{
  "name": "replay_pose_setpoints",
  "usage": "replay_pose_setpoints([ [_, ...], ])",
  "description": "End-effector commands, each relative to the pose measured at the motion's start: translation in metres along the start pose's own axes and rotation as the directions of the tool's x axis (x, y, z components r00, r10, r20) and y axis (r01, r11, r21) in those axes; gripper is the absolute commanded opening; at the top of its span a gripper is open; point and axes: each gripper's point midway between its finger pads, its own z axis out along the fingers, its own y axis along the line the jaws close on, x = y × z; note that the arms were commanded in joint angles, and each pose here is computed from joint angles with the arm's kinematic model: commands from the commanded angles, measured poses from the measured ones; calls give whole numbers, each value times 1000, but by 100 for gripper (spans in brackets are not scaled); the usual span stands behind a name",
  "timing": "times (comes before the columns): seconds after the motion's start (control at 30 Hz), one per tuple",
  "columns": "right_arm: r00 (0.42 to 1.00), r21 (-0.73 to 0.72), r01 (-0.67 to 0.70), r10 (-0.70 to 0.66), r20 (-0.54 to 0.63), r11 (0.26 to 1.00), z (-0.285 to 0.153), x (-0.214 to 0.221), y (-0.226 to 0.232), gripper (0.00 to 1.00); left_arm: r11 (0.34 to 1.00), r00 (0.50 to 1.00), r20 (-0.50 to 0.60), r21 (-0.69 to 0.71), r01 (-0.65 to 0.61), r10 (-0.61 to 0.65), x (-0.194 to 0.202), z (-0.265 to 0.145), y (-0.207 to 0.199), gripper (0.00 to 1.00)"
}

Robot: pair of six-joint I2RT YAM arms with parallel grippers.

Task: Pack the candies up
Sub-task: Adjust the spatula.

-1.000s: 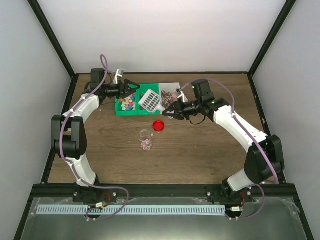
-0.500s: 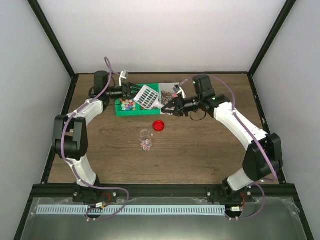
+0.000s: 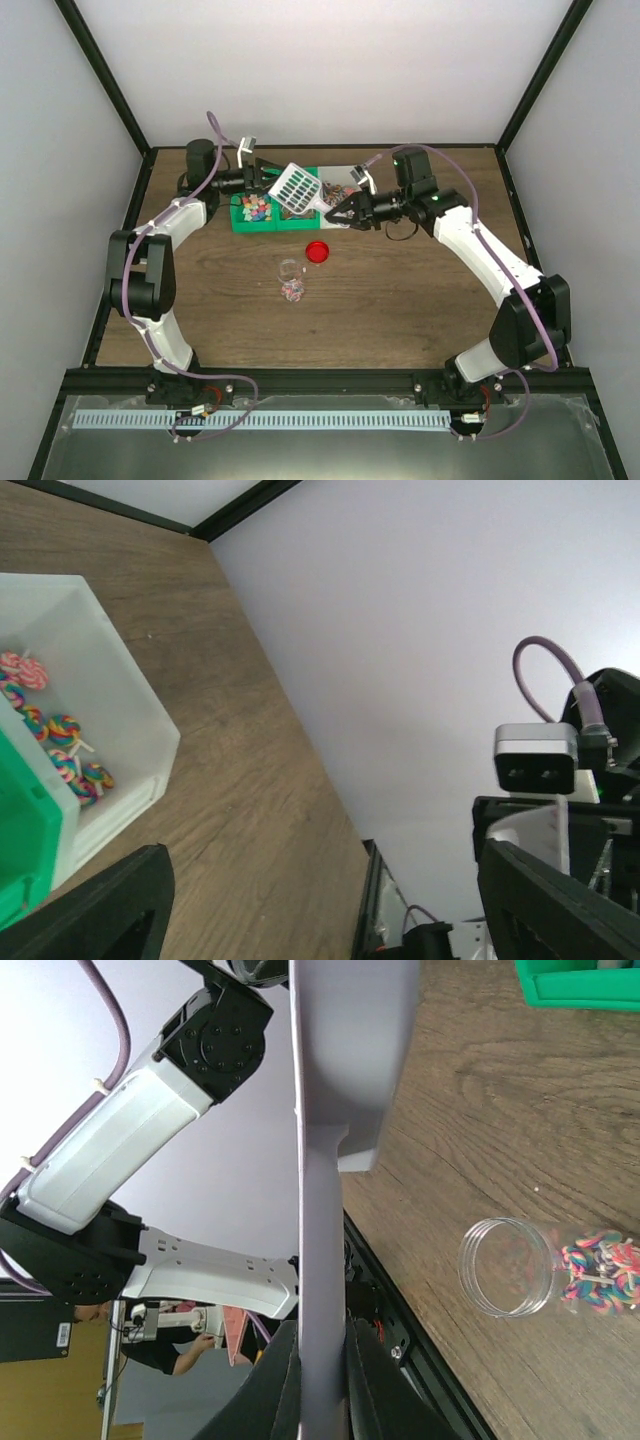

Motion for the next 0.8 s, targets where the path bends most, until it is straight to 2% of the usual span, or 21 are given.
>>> replay_pose_setpoints([
  [0.0, 999, 35, 0, -2, 41, 999, -11, -5, -10, 1, 992, 995, -24, 87, -95, 97, -2, 4, -34, 81],
  [0.1, 1000, 29, -5, 4, 14, 1000, -11, 0, -13, 1, 994, 998, -11, 85, -65, 66, -6, 4, -34, 73],
  [0.27, 1000, 42, -2, 2, 13, 999, -14, 3, -16, 1, 992, 997, -14, 102, -77, 79, -10, 5, -40, 73],
  [0.37, 1000, 42, -16, 15, 14, 999, -14, 0, -21, 1, 992, 997, -30, 109, -68, 71, -3, 8, -37, 81],
  [0.47, 1000, 45, -1, 0, 30, 999, -19, -12, -18, 1, 990, 996, -47, 121, -75, 81, 2, 12, -40, 83],
  [0.53, 999, 46, 3, -5, 40, 999, -23, -18, -17, 1, 988, 994, -59, 130, -80, 88, 6, 14, -43, 78],
  [0.67, 999, 37, 4, -6, 35, 999, -22, -22, -17, 1, 989, 994, -73, 129, -66, 76, 12, 17, -41, 52],
  [0.77, 999, 34, 0, -2, 34, 999, -21, -23, -18, 1, 990, 994, -96, 131, -48, 60, 19, 22, -38, 45],
])
